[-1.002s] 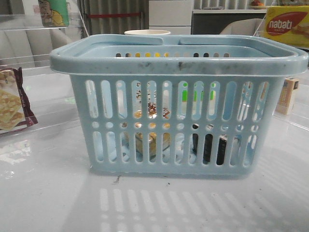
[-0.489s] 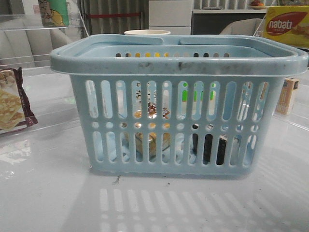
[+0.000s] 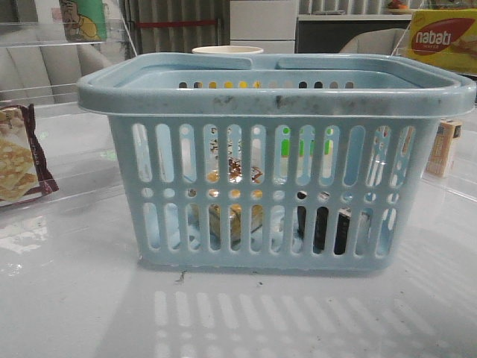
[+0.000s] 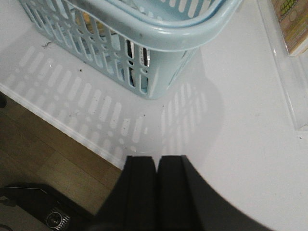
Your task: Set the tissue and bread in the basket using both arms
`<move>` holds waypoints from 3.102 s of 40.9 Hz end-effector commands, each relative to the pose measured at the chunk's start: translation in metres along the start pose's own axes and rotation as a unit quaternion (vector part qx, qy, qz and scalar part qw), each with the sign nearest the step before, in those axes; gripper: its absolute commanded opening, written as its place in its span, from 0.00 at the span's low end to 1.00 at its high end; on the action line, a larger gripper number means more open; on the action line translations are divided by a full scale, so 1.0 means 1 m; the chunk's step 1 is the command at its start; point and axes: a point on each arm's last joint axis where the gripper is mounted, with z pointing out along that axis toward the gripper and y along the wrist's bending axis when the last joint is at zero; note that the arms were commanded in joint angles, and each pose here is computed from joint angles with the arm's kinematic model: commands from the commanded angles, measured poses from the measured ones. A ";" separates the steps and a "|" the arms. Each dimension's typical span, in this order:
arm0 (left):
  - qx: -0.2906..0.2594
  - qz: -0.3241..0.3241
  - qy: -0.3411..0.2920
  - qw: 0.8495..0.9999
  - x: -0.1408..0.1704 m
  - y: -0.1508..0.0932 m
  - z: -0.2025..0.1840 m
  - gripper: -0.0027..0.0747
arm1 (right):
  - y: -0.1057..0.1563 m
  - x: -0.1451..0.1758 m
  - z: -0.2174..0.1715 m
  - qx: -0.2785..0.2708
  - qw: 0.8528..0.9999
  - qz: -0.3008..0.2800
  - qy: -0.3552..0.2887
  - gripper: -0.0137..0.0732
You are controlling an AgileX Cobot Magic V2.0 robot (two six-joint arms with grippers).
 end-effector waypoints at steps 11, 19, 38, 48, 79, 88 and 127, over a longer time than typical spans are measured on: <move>-0.117 -0.021 -0.107 0.987 0.038 0.006 0.004 0.15 | -0.002 -0.011 -0.005 0.007 0.999 -0.005 -0.040 0.22; -0.119 -0.028 -0.093 0.988 0.054 0.005 0.009 0.15 | -0.002 -0.011 -0.005 0.007 0.999 -0.005 -0.041 0.22; -0.116 -0.054 -0.100 0.987 0.057 0.005 0.010 0.15 | -0.002 -0.011 -0.005 0.007 0.999 -0.005 -0.040 0.22; -0.117 -0.051 -0.130 0.983 0.051 0.006 0.009 0.15 | -0.002 -0.011 -0.005 0.007 0.999 -0.005 -0.040 0.22; -0.117 -0.050 -0.136 0.983 0.050 0.006 0.008 0.15 | -0.002 -0.011 -0.005 0.007 0.999 -0.005 -0.040 0.22; -0.117 -0.050 -0.136 0.983 0.050 0.006 0.008 0.15 | -0.002 -0.011 -0.005 0.007 0.999 -0.005 -0.041 0.22; -0.117 -0.050 -0.135 0.983 0.050 0.006 0.008 0.15 | -0.017 0.106 0.034 0.233 0.899 0.093 -0.359 0.22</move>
